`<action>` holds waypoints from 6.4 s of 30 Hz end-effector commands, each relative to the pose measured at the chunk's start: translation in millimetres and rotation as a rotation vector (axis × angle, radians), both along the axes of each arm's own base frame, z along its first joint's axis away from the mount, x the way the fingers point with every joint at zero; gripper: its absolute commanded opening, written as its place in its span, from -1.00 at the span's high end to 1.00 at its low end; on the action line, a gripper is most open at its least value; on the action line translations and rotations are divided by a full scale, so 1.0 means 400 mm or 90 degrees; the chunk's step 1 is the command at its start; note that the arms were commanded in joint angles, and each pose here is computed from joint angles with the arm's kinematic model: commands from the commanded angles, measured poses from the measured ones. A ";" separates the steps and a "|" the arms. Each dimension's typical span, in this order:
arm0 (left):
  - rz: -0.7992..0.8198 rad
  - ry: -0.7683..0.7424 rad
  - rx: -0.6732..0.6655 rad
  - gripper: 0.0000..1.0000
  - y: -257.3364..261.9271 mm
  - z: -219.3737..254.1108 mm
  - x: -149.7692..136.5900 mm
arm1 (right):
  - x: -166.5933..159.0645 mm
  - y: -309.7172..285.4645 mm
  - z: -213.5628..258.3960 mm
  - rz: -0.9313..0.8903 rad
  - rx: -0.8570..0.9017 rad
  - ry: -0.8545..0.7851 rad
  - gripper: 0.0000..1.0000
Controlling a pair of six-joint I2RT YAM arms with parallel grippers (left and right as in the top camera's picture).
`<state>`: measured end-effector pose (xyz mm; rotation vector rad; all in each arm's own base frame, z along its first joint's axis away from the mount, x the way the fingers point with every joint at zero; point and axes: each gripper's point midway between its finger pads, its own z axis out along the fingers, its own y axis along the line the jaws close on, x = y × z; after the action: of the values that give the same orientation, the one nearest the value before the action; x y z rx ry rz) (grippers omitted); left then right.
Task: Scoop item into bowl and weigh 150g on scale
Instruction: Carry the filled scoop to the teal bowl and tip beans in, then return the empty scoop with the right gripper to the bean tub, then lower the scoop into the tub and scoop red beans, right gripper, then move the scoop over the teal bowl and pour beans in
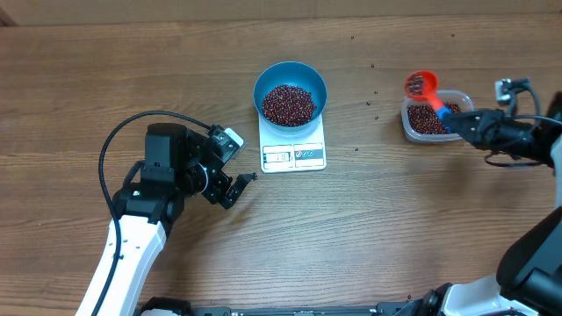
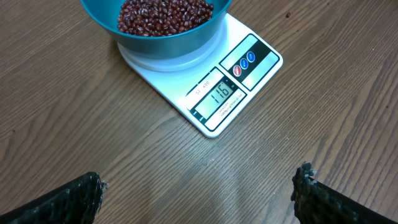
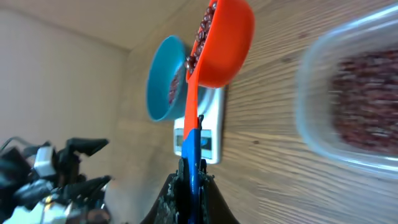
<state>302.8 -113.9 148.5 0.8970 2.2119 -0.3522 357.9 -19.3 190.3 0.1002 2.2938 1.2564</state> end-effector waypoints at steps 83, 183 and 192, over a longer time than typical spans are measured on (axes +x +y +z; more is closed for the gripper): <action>0.005 0.000 -0.002 -0.99 0.001 0.002 0.002 | 0.053 0.257 0.241 0.030 -0.527 -0.189 0.93; 0.005 0.000 -0.002 -1.00 0.001 0.002 0.002 | 0.064 0.402 0.002 0.263 -0.082 0.021 0.92; 0.005 0.000 -0.002 -0.99 0.001 0.002 0.002 | 0.100 0.495 0.002 0.256 -0.326 -0.003 0.92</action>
<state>302.8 -113.8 148.4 0.8969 2.2121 -0.3517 385.1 182.1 190.3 -0.5931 2.5907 1.0180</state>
